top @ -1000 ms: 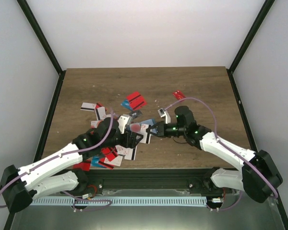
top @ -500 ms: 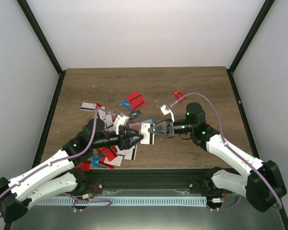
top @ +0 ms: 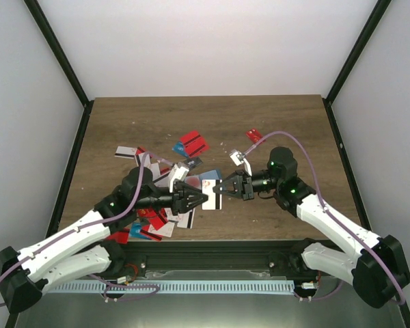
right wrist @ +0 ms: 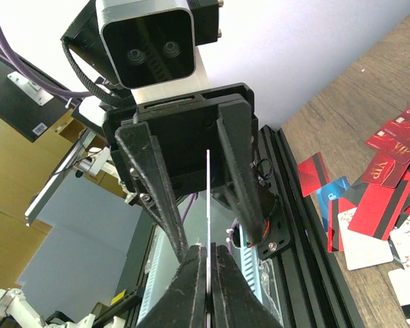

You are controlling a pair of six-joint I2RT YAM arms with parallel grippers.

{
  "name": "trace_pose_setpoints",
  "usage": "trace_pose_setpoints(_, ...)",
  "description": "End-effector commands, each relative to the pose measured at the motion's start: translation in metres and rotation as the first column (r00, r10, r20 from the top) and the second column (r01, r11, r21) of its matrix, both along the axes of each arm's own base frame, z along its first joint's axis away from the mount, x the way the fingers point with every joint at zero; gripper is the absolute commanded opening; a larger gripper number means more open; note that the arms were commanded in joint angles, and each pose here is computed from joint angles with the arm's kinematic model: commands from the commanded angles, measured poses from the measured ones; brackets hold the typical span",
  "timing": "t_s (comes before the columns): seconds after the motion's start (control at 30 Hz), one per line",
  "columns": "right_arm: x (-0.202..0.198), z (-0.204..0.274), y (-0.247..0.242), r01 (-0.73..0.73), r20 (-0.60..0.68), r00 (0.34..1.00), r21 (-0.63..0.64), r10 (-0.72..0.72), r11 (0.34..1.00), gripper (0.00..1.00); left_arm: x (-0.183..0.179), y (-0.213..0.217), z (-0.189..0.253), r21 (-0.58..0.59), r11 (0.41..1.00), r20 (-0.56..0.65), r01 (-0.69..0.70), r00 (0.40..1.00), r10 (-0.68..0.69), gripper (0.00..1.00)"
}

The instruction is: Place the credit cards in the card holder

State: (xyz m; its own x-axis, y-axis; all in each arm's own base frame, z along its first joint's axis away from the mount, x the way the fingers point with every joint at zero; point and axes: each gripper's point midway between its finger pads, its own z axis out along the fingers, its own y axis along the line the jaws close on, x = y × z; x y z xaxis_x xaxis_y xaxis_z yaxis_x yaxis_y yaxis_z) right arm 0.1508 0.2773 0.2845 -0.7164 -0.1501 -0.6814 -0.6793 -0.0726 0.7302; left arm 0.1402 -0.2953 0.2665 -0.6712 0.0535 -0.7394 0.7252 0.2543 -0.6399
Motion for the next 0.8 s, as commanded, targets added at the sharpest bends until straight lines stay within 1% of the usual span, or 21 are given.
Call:
trace_pose_setpoints(0.0, -0.003, 0.021, -0.002, -0.024, 0.076, 0.997, 0.042, 0.021, 0.999, 0.01, -0.003, -0.008, 0.006, -0.037, 0.998, 0.005, 0.058, 0.998, -0.058, 0.24)
trace_pose_setpoints(0.07, -0.003, 0.020, -0.002, -0.024, 0.075, 0.997, 0.040, 0.021, 0.999, 0.01, -0.003, -0.011, 0.003, -0.037, 0.997, -0.009, 0.069, 0.998, -0.069, 0.14)
trace_pose_setpoints(0.1, -0.002, 0.020, -0.002, -0.021, 0.073, 0.997, 0.037, 0.018, 0.999, 0.01, -0.001, -0.013, 0.001, -0.034, 0.997, -0.017, 0.066, 0.998, -0.066, 0.07)
trace_pose_setpoints(0.13, -0.001, 0.018, -0.002, -0.017, 0.070, 0.997, 0.031, 0.014, 0.999, 0.01, 0.002, -0.014, -0.002, -0.027, 0.998, -0.029, 0.053, 0.998, -0.053, 0.04)
trace_pose_setpoints(0.17, 0.003, 0.015, -0.001, -0.002, 0.062, 0.998, 0.017, 0.001, 1.000, 0.06, 0.006, -0.014, -0.005, -0.019, 0.999, -0.037, 0.030, 0.999, -0.030, 0.04)
trace_pose_setpoints(0.2, 0.008, 0.011, 0.000, 0.026, 0.051, 0.998, -0.006, -0.026, 1.000, 0.18, 0.011, -0.014, -0.009, -0.005, 1.000, -0.046, 0.004, 0.999, -0.004, 0.04)
trace_pose_setpoints(0.23, 0.018, 0.005, 0.001, 0.075, 0.048, 0.996, -0.037, -0.073, 0.996, 0.33, 0.017, -0.014, -0.014, 0.014, 1.000, -0.057, -0.027, 0.998, 0.028, 0.04)
trace_pose_setpoints(0.27, 0.036, -0.005, 0.001, 0.176, 0.040, 0.984, -0.093, -0.173, 0.980, 0.48, 0.026, -0.013, -0.019, 0.036, 0.997, -0.065, -0.074, 0.995, 0.076, 0.04)
trace_pose_setpoints(0.3, 0.052, -0.015, -0.002, 0.256, 0.039, 0.967, -0.147, -0.253, 0.956, 0.58, 0.034, -0.010, -0.025, 0.062, 0.992, -0.079, -0.113, 0.990, 0.117, 0.04)
trace_pose_setpoints(0.33, 0.069, -0.027, -0.008, 0.336, 0.034, 0.941, -0.207, -0.337, 0.919, 0.62, 0.043, -0.007, -0.030, 0.081, 0.984, -0.097, -0.155, 0.982, 0.163, 0.04)
trace_pose_setpoints(0.37, 0.084, -0.039, -0.015, 0.405, 0.030, 0.911, -0.260, -0.412, 0.877, 0.64, 0.052, -0.003, -0.037, 0.104, 0.976, -0.117, -0.191, 0.972, 0.203, 0.04)
trace_pose_setpoints(0.43, 0.110, -0.065, -0.031, 0.518, 0.031, 0.837, -0.370, -0.547, 0.771, 0.65, 0.068, 0.008, -0.054, 0.158, 0.953, -0.157, -0.257, 0.947, 0.282, 0.04)
trace_pose_setpoints(0.47, 0.118, -0.075, -0.037, 0.550, 0.040, 0.808, -0.408, -0.587, 0.729, 0.66, 0.075, 0.013, -0.064, 0.192, 0.938, -0.171, -0.288, 0.931, 0.321, 0.04)
trace_pose_setpoints(0.5, 0.123, -0.082, -0.040, 0.564, 0.047, 0.793, -0.432, -0.607, 0.703, 0.66, 0.081, 0.021, -0.075, 0.231, 0.920, -0.182, -0.317, 0.915, 0.361, 0.04)
trace_pose_setpoints(0.6, 0.131, -0.097, -0.038, 0.562, 0.045, 0.789, -0.458, -0.613, 0.689, 0.66, 0.094, 0.035, -0.098, 0.294, 0.885, -0.215, -0.361, 0.877, 0.429, 0.04)
trace_pose_setpoints(0.77, 0.143, -0.119, -0.033, 0.541, 0.035, 0.791, -0.509, -0.611, 0.670, 0.65, 0.106, 0.046, -0.123, 0.352, 0.860, -0.275, -0.370, 0.837, 0.473, 0.04)
